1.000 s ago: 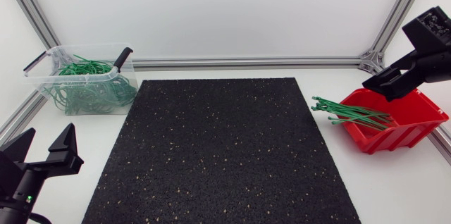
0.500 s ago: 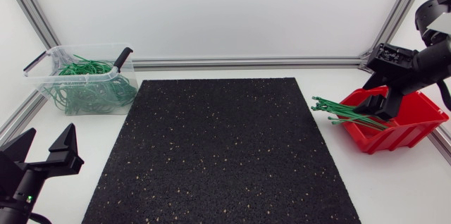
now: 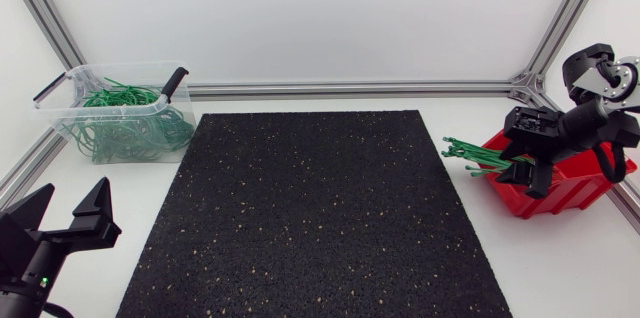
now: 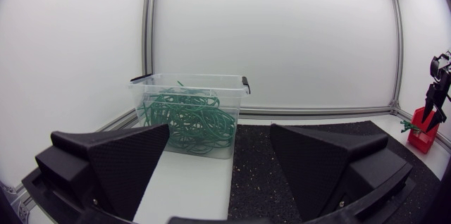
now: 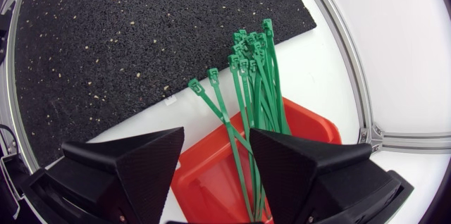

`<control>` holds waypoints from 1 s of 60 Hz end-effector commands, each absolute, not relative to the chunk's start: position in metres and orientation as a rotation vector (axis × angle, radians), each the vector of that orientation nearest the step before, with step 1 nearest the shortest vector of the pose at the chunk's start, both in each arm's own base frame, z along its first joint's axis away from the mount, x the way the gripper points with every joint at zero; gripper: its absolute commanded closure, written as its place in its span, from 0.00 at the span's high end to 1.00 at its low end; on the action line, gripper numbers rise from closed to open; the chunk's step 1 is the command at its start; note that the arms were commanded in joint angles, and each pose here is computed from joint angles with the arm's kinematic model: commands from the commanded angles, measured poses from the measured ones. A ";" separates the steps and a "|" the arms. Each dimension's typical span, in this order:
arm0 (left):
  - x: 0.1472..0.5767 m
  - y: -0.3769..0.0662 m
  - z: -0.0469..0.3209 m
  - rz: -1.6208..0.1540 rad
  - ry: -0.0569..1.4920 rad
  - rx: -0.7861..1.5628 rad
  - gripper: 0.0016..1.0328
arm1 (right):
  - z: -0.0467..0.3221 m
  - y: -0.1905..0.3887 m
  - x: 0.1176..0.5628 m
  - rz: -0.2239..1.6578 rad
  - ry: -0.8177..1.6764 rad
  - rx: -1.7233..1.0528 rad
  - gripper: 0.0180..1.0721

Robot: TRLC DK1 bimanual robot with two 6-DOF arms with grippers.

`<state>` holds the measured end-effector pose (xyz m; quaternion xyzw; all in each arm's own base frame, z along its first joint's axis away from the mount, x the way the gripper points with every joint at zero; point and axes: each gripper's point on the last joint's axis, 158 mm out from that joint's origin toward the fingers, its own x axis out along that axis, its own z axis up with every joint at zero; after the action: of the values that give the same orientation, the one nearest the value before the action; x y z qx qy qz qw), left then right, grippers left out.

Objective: Take a green cable tie from the red box, thread the tail through the head to close it, then place it in the transparent bin on the left.

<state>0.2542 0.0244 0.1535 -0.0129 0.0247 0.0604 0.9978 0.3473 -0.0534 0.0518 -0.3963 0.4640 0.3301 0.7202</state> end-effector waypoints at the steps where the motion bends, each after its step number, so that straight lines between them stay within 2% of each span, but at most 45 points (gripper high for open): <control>1: 0.255 0.023 0.127 0.116 0.113 -0.047 0.96 | 0.031 -0.053 0.339 0.771 1.052 -0.878 0.52; 3: 0.255 0.023 0.127 0.116 0.114 -0.047 0.96 | 0.027 -0.054 0.339 0.772 1.059 -0.880 0.50; 12: 0.256 0.023 0.126 0.116 0.119 -0.047 0.96 | 0.019 -0.056 0.347 0.757 1.048 -0.901 0.33; 18: 0.256 0.023 0.125 0.116 0.120 -0.047 0.96 | 0.014 -0.057 0.348 0.749 1.052 -0.913 0.30; 27: 0.256 0.023 0.125 0.113 0.122 -0.047 0.96 | 0.017 -0.058 0.348 0.753 1.050 -0.909 0.16; 39: 0.256 0.023 0.124 0.113 0.123 -0.047 0.96 | 0.037 -0.058 0.347 0.742 0.995 -0.931 0.11; 60: 0.256 0.023 0.124 0.113 0.123 -0.047 0.96 | 0.051 -0.054 0.339 0.762 0.938 -0.969 0.12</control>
<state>0.2550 0.0237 0.1504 -0.0127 0.0314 0.0584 0.9977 0.3511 -0.0561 0.0540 -0.4298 0.4268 0.3304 0.7238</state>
